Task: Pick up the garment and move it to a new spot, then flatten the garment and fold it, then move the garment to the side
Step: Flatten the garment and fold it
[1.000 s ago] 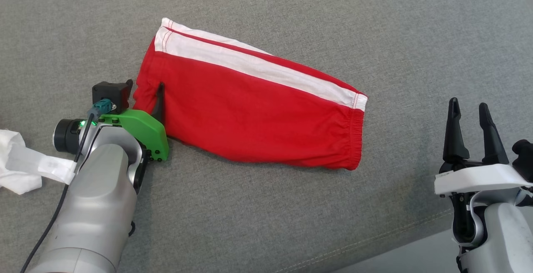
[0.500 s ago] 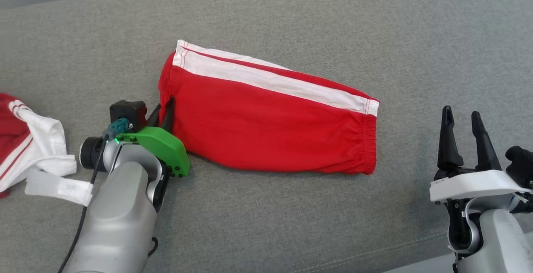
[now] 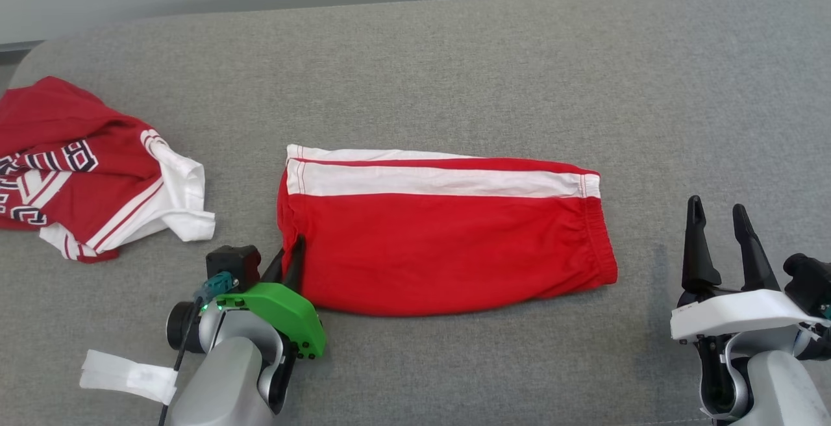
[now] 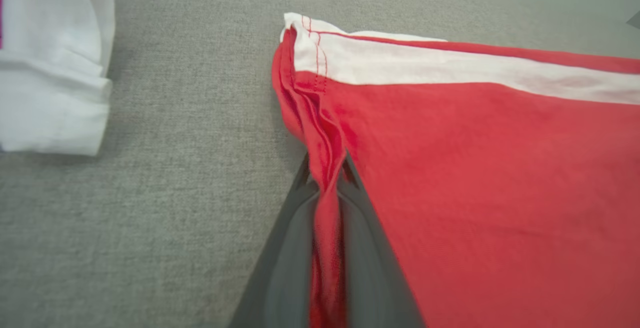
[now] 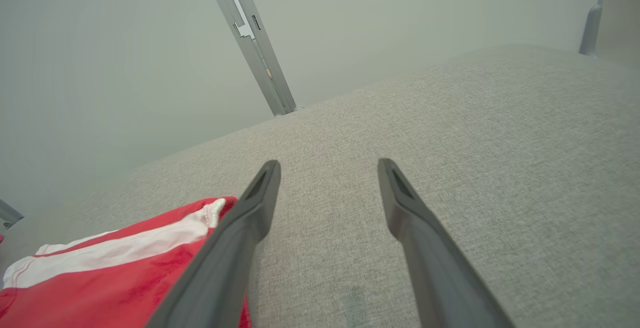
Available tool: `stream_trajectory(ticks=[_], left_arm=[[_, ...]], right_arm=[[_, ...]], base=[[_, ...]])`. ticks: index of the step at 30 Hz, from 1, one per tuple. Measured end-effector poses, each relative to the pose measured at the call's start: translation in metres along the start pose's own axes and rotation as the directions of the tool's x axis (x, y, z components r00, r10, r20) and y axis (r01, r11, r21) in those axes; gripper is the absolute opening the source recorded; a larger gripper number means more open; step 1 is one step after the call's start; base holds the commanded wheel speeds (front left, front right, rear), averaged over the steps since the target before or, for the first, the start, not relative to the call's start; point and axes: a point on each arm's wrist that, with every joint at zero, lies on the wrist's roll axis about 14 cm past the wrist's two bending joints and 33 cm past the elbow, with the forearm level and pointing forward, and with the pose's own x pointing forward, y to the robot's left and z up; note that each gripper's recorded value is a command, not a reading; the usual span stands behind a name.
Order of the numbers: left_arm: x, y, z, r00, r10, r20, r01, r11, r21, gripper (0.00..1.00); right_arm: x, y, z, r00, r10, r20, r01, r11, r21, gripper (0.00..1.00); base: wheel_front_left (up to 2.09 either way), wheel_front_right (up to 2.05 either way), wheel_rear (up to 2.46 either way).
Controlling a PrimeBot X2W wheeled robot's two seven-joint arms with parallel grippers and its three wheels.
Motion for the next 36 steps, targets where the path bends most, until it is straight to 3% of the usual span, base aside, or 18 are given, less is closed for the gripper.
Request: stream_trajectory(ticks=[6, 7, 8, 9, 18, 27, 36], left_arm=[[-0.017, 0.002, -0.001, 1.0, 0.024, 0.015, -0.024, 0.999, -0.027, 0.0], [-0.019, 0.002, 0.001, 0.999, 0.028, 0.021, -0.027, 0.999, -0.026, 0.18], [-0.019, 0.002, 0.003, 0.999, 0.029, 0.03, -0.029, 0.999, -0.026, 0.52], [-0.02, 0.002, 0.006, 0.999, 0.032, 0.04, -0.031, 0.999, -0.024, 1.0], [-0.023, -0.004, 0.035, 0.989, 0.029, 0.146, -0.037, 0.998, 0.052, 1.0], [-0.04, 0.005, 0.047, 0.976, 0.055, 0.209, -0.07, 0.995, 0.066, 1.0], [-0.06, 0.022, 0.046, 0.968, 0.107, 0.225, -0.125, 0.99, 0.07, 1.0]], right_arm=[[0.005, 0.02, 0.002, 0.999, 0.054, 0.009, -0.054, 0.999, 0.007, 1.0], [0.006, 0.021, 0.003, 0.998, 0.058, 0.01, -0.058, 0.998, 0.008, 1.0], [0.006, 0.023, 0.003, 0.998, 0.062, 0.01, -0.062, 0.998, 0.009, 1.0], [0.007, 0.024, 0.002, 0.998, 0.065, 0.01, -0.065, 0.998, 0.009, 1.0], [0.011, 0.042, -0.008, 0.993, 0.115, -0.017, -0.115, 0.993, 0.01, 1.0], [0.01, 0.079, -0.032, 0.972, 0.219, -0.087, -0.218, 0.976, 0.017, 1.0], [0.012, 0.074, -0.076, 0.956, 0.194, -0.221, -0.199, 0.98, 0.0, 1.0]], base=[[0.0, 0.0, 0.0], [0.0, 0.0, 0.0], [0.0, 0.0, 0.0], [0.0, 0.0, 0.0], [0.0, 0.0, 0.0], [0.0, 0.0, 0.0], [0.0, 0.0, 0.0]])
